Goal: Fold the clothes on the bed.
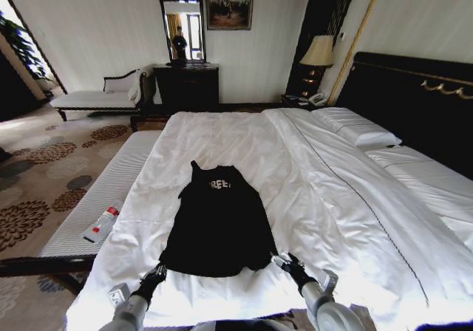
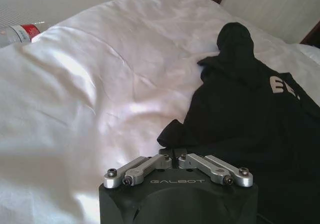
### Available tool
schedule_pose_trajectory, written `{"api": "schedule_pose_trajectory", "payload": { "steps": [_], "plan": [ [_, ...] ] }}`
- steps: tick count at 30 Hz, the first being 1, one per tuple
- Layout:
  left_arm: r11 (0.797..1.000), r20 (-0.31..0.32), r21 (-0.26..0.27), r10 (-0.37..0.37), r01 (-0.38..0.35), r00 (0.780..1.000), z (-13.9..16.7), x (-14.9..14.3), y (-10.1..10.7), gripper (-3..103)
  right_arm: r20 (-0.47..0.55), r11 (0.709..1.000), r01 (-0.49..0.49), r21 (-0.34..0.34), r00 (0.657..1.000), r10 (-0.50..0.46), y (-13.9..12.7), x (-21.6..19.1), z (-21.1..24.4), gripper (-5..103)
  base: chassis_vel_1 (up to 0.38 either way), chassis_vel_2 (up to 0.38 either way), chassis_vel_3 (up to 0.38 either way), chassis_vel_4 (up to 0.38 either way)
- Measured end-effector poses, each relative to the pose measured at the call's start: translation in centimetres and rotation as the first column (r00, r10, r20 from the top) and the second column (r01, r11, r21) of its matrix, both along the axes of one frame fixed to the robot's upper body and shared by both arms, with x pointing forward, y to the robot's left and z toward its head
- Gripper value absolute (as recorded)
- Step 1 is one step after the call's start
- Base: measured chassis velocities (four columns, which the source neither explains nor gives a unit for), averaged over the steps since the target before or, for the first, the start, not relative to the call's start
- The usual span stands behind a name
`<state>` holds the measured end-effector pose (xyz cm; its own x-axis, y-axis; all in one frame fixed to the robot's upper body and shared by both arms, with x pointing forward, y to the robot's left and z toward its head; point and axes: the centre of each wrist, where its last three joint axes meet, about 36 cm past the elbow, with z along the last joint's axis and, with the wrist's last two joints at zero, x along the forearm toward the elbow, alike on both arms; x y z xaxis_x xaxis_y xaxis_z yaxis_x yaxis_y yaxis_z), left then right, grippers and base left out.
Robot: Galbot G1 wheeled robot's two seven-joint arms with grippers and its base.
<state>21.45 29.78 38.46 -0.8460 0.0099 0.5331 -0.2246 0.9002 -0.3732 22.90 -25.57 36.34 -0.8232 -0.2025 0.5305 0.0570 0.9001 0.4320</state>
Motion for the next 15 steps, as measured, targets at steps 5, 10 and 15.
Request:
{"api": "schedule_pose_trajectory", "payload": {
  "steps": [5, 10, 15],
  "plan": [
    [0.999, 0.032, -0.003, 0.052, -0.052, 0.998, 1.2, 0.9, 1.7, 0, -0.005, 1.000, -0.005, 0.023, 1.000, 0.005, 0.6, -0.2, 0.1, 100, 0.000, 0.000, 0.000, 0.000],
    [0.995, 0.054, -0.017, 0.097, -0.096, 0.994, 2.0, 1.5, 3.0, 0, -0.007, 0.999, -0.019, 0.049, 1.000, 0.019, 1.4, -0.2, 0.2, 100, 0.000, 0.000, 0.000, 0.000],
    [0.995, 0.048, -0.019, 0.103, -0.102, 0.994, 1.9, 1.4, 3.0, 0, -0.007, 0.994, -0.057, 0.089, 0.998, 0.058, 2.9, -0.5, 0.5, 100, 0.000, 0.000, 0.000, 0.000]
  ]
}}
